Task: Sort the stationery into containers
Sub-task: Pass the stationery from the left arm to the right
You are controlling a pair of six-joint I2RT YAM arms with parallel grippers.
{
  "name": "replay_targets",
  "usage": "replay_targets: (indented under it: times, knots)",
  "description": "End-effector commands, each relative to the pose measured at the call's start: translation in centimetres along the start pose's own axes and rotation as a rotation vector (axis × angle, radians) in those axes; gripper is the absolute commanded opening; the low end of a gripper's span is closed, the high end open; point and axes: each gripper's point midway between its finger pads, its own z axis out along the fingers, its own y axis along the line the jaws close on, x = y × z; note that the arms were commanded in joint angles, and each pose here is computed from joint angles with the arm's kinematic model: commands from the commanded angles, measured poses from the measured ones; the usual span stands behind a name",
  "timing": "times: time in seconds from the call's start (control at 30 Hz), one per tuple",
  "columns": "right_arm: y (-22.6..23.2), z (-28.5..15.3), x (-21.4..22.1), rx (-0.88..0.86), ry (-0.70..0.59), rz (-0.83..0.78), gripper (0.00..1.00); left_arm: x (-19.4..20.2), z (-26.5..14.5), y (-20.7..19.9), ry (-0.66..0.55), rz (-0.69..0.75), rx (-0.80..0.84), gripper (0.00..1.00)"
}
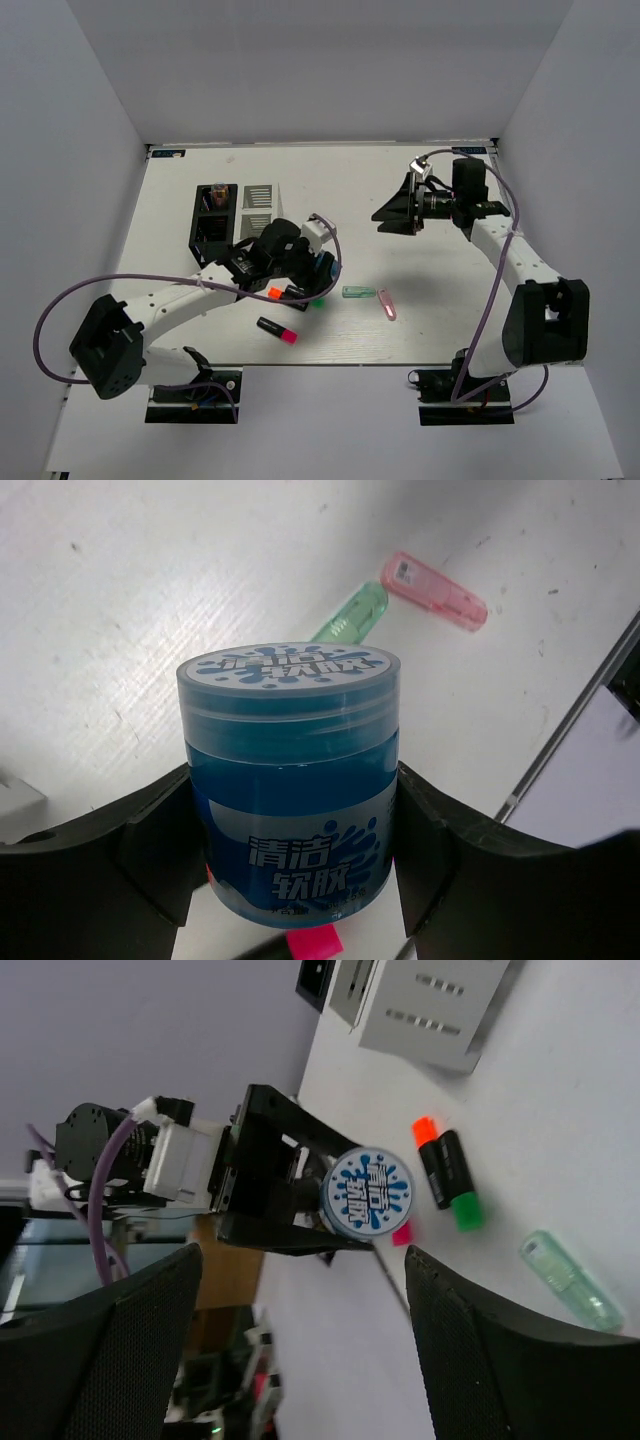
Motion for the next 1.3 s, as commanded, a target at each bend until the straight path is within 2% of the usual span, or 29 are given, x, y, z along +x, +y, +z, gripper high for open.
replay_targets:
  times: [0.0,0.1,0.4,0.47,1.0,1.17,1.27]
  knots:
    - [1.6,0.0,1.3,-0.078,0.087,0.158,0.84,-6.6,-1.3,-0.8,-0.210,0.089,0.013,0.00]
    - [0.5,0.1,1.4,-0.056,0.119,0.205,0.84,-8.1,-1.0,-1.4,-0.228,0.087,0.037,0.00]
    - [-1.0,0.9,1.9,-0.022,0.146,0.158,0.85,-11.0,0.0,-3.0,-0.262,0.075,0.102,0.00]
    - [-1.1,1.0,1.9,-0.022,0.153,0.144,0.90,-11.3,0.2,-3.3,-0.263,0.073,0.116,0.00]
    - [-3.9,3.7,4.1,0.069,0.252,0.067,0.90,-12.8,3.1,-4.1,-0.252,0.035,0.162,0.00]
    - [-4.6,3.9,4.1,0.102,0.247,0.032,0.90,-12.6,3.9,-4.4,-0.244,0.025,0.175,0.00]
    - [-4.7,4.1,4.0,0.111,0.241,0.008,0.86,-12.5,4.4,-4.5,-0.241,0.018,0.180,0.00]
